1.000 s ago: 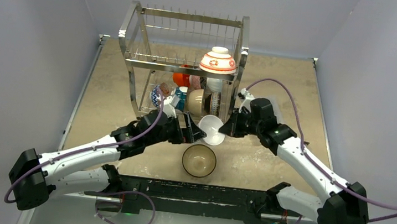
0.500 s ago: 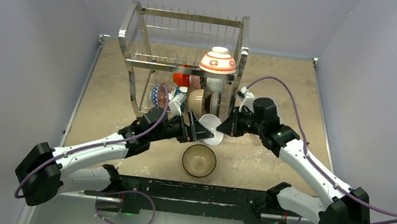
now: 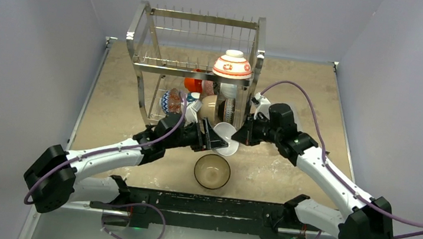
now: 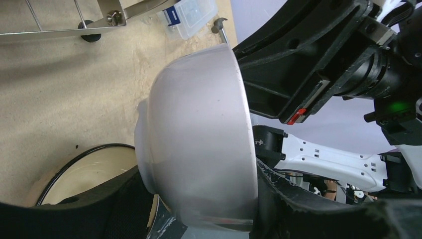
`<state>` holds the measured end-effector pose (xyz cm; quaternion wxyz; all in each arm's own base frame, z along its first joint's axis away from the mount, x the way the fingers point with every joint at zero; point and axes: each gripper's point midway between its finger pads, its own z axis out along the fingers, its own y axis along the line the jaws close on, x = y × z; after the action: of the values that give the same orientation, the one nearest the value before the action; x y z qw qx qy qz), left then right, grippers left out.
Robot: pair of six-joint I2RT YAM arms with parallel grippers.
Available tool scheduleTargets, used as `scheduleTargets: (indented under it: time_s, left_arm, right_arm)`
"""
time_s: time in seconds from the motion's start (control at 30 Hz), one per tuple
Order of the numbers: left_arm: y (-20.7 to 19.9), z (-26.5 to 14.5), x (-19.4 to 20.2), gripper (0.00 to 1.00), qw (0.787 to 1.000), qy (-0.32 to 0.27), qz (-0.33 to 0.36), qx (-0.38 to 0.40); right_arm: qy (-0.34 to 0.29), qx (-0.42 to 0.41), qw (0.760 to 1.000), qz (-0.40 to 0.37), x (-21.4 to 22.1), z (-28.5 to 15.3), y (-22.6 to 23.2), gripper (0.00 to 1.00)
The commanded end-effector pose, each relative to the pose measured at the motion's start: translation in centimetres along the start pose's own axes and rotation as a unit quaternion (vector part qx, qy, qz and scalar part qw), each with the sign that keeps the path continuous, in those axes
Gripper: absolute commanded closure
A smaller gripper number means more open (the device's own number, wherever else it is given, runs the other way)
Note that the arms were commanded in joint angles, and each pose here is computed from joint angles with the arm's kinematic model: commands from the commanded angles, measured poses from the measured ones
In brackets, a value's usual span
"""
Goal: Load the bowls into the dish rack
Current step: Pick up the bowl from the center of the board.
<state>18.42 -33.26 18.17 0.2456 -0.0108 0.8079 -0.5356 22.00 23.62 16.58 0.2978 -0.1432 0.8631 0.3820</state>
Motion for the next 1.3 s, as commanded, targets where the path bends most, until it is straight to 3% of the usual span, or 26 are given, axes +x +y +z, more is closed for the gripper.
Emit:
scheduleTargets:
  time_s: [0.0, 0.2, 0.3, 0.47, 0.63, 0.77, 0.83, 0.9, 1.1, 1.17, 1.27]
  left_arm:
    - [-2.8, 0.1, -1.4, 0.47, 0.999, -0.017, 0.012, 0.044]
    - [-2.8, 0.1, -1.6, 0.62, 0.999, -0.022, 0.017, 0.042]
    - [-2.7, 0.1, -1.6, 0.82, 0.999, -0.022, 0.017, 0.04]
    - [-2.3, 0.2, -1.6, 1.0, 0.999, -0.022, 0.013, 0.032]
    - [-2.1, 0.1, -1.7, 0.99, 0.999, -0.027, 0.012, 0.031]
    - [-1.7, 0.0, -1.8, 0.56, 0.999, -0.031, 0.008, 0.027]
    - [-1.7, 0.1, -1.8, 0.41, 0.999, -0.031, 0.008, 0.026]
    - [-1.8, 0.0, -2.0, 0.34, 0.999, -0.034, 0.005, 0.026]
    - [-1.8, 0.1, -2.1, 0.3, 0.999, -0.033, 0.005, 0.027]
    - [-2.1, 0.2, -1.9, 0.36, 0.999, -0.028, 0.004, 0.036]
    - [-2.3, 0.2, -1.8, 0.51, 0.999, -0.024, 0.0, 0.044]
  right_arm:
    - [-0.028, -0.031, 0.999, -0.029, -2.5, -0.6, 2.0, 1.0]
    - [-0.024, -0.037, 0.999, -0.027, -2.3, -0.5, 2.2, 1.0]
    - [-0.018, -0.043, 0.999, -0.023, -2.0, -0.3, 2.3, 0.97]
    - [-0.007, -0.048, 0.999, -0.017, -1.6, 0.0, 2.2, 0.87]
    - [-0.008, -0.051, 0.998, -0.019, -1.6, -0.2, 2.4, 0.91]
    - [-0.007, -0.051, 0.999, -0.02, -1.5, -0.2, 2.4, 0.96]
    - [-0.007, -0.05, 0.999, -0.022, -1.6, -0.1, 2.3, 0.97]
    - [-0.006, -0.048, 0.999, -0.023, -1.5, 0.0, 2.1, 1.0]
    - [-0.011, -0.046, 0.999, -0.021, -1.6, 0.0, 2.1, 1.0]
    - [-0.011, -0.045, 0.999, -0.022, -1.7, 0.0, 2.1, 1.0]
    - [-0.01, -0.043, 0.999, -0.023, -1.8, 0.1, 2.0, 1.0]
